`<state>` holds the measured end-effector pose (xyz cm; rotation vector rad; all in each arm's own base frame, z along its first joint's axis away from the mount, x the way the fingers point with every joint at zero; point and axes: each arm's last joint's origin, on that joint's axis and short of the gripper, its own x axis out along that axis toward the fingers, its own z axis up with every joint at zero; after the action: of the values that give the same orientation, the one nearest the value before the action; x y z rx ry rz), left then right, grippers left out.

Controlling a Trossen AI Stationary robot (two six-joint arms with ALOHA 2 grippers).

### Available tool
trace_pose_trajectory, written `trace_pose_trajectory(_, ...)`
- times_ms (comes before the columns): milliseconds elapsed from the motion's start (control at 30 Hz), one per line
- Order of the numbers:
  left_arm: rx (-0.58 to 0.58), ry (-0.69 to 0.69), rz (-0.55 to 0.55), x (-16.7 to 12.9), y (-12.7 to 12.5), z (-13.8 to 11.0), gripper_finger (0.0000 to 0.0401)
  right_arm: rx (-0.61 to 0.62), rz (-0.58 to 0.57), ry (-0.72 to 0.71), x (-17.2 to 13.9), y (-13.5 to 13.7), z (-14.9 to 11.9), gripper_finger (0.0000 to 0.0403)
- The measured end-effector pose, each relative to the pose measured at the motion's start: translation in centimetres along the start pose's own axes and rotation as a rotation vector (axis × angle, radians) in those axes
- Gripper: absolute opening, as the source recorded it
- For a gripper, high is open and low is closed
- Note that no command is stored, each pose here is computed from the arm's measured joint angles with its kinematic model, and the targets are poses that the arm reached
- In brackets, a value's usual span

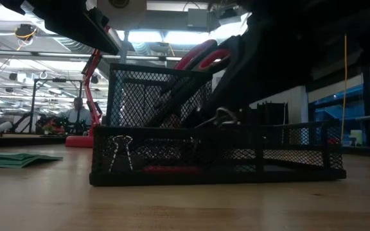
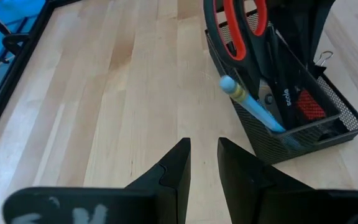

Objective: Pick and place office supplies into organizer
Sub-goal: Put the black binder clip into the black desk organizer

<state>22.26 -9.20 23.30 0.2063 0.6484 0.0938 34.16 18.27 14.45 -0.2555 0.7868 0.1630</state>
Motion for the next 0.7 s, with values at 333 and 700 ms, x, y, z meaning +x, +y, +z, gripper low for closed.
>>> trace_pose_trajectory(333, -0.001, 0.0, -0.003, 0.0, -0.01, 0.01, 0.0075, -0.016, -0.048, -0.002, 0.68, 0.14, -0.31, 0.0014)
trace_pose_trajectory(700, 0.0, 0.0, -0.003, 0.0, -0.01, 0.01, 0.0075, -0.015, -0.049, -0.004, 0.68, 0.15, -0.31, 0.0014)
